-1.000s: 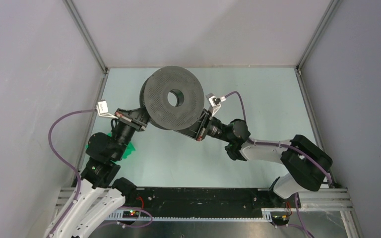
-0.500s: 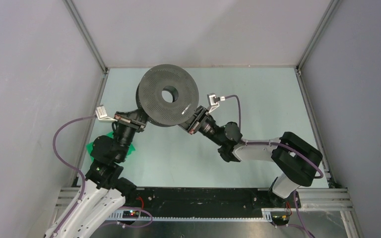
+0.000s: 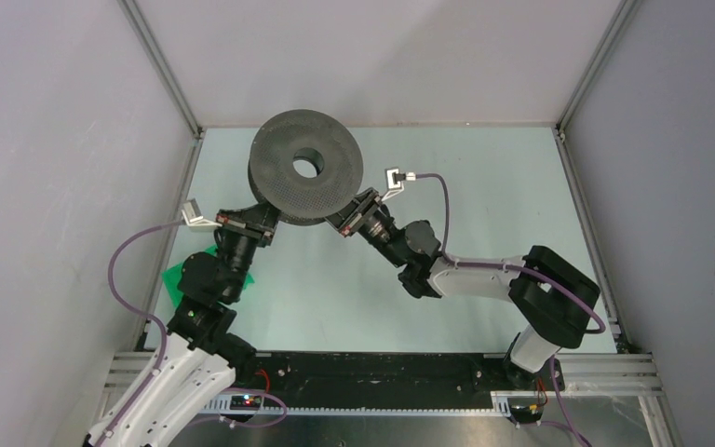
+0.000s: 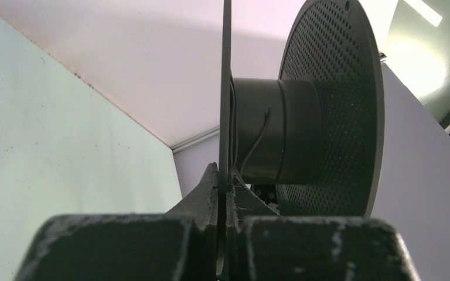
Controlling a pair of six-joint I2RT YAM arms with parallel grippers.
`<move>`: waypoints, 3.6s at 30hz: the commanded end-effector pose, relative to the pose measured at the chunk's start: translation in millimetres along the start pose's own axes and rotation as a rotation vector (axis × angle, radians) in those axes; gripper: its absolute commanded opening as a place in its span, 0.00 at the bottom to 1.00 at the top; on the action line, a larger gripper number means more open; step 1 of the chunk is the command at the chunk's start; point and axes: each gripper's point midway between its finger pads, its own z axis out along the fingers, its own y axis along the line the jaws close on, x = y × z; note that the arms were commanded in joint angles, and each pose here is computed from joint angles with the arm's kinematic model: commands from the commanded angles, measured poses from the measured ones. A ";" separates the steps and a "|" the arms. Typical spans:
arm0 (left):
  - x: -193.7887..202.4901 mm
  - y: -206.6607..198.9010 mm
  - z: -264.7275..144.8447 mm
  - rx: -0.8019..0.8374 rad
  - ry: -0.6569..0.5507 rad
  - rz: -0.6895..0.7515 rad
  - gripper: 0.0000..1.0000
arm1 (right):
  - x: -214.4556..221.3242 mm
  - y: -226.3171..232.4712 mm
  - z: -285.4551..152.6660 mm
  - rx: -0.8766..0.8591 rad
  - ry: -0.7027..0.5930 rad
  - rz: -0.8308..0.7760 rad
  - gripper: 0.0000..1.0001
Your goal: Wrap the cables
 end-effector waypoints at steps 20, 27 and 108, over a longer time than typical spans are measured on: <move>2.3 -46.1 -16.0 0.179 0.053 -0.098 0.00 | 9.9 -53.5 -20.5 0.314 0.064 -0.159 0.16; 3.4 -44.2 -14.3 0.172 0.055 -0.097 0.00 | -5.0 -46.7 -27.8 0.328 0.044 -0.207 0.25; 16.7 -47.8 -0.8 0.261 0.076 -0.185 0.00 | -17.7 -78.7 2.6 0.385 -0.084 -0.055 0.00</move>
